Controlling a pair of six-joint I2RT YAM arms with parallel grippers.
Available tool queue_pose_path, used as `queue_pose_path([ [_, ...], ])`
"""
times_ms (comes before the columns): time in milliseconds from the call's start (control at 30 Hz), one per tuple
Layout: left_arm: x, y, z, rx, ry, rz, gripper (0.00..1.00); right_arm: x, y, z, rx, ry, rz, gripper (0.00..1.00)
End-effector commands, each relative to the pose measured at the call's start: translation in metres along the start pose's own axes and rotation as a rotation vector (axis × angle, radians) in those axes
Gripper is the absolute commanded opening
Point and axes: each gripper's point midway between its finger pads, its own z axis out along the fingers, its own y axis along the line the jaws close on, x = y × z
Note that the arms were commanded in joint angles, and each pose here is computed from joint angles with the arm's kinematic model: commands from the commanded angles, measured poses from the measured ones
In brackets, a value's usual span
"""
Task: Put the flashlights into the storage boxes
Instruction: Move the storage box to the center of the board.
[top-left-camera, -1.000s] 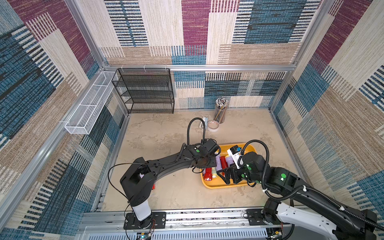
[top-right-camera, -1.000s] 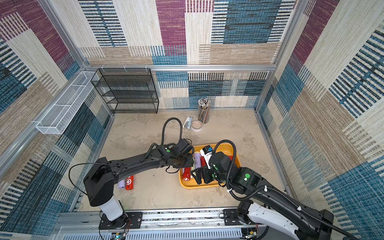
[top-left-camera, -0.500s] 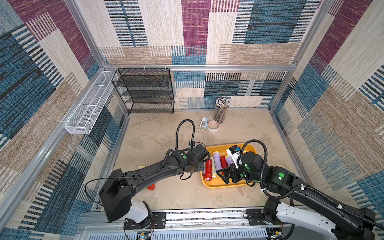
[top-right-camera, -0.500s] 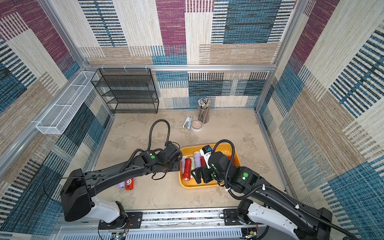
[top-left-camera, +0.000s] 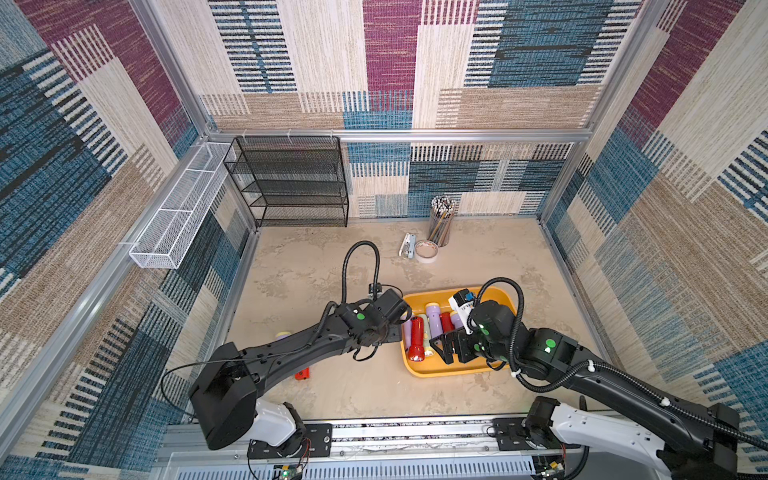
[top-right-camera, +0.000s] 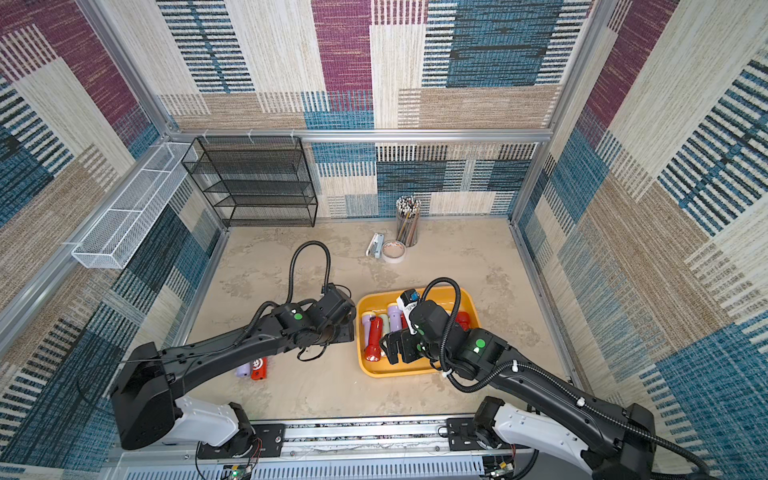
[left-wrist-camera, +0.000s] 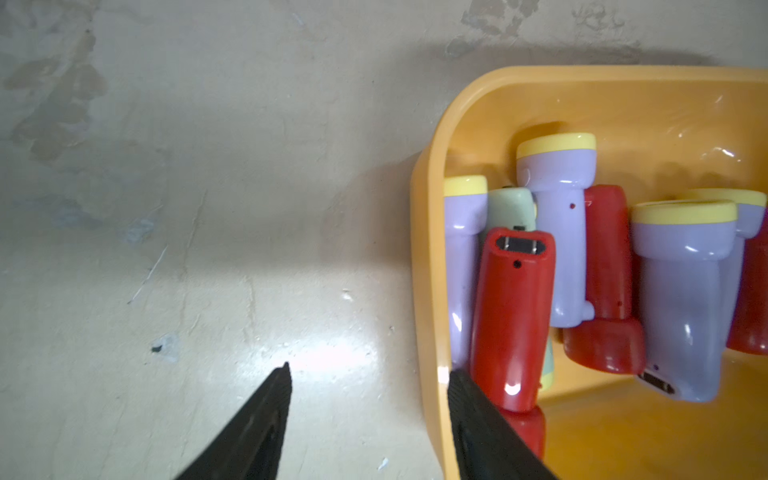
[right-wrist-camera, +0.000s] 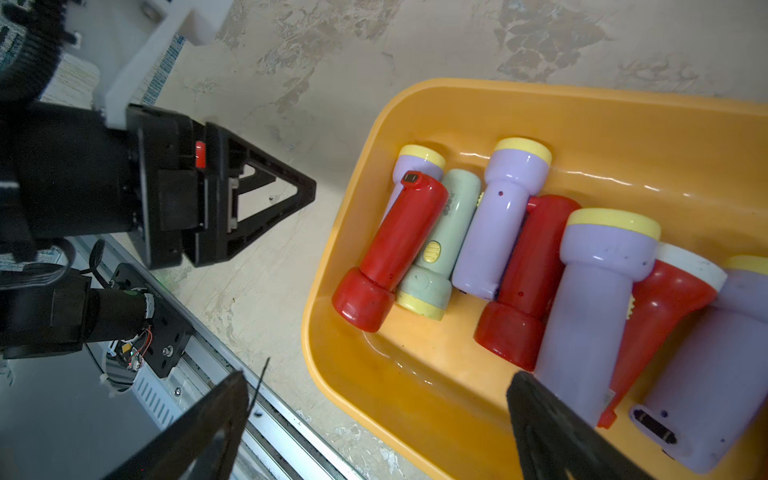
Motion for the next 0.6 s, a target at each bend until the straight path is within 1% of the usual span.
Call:
queue_pose_path([
  [0,-0.012,-0.015,0.011,0.001,-0.01,0.051,0.63,-0.012,0.003,-0.003,0.0,-0.046,0.019,1.0],
  [133,-0.02,-0.013,0.032,-0.049,0.004,0.059,0.58,-0.013,0.0,-0.007,0.015,-0.052,0.029,1.0],
  [267,-0.025,-0.009,0.052,-0.037,0.033,0.019,0.51,-0.013,-0.003,-0.009,0.03,-0.056,0.031,1.0],
  [333,-0.026,-0.009,0.06,-0.028,0.048,0.007,0.44,-0.013,-0.004,-0.008,0.037,-0.055,0.029,1.0],
  [433,-0.029,-0.008,0.068,-0.028,0.069,-0.001,0.26,-0.014,-0.005,-0.006,0.049,-0.05,0.023,1.0],
  [567,-0.036,-0.005,0.073,-0.026,0.08,-0.017,0.09,-0.017,-0.005,-0.004,0.058,-0.048,0.014,1.0],
])
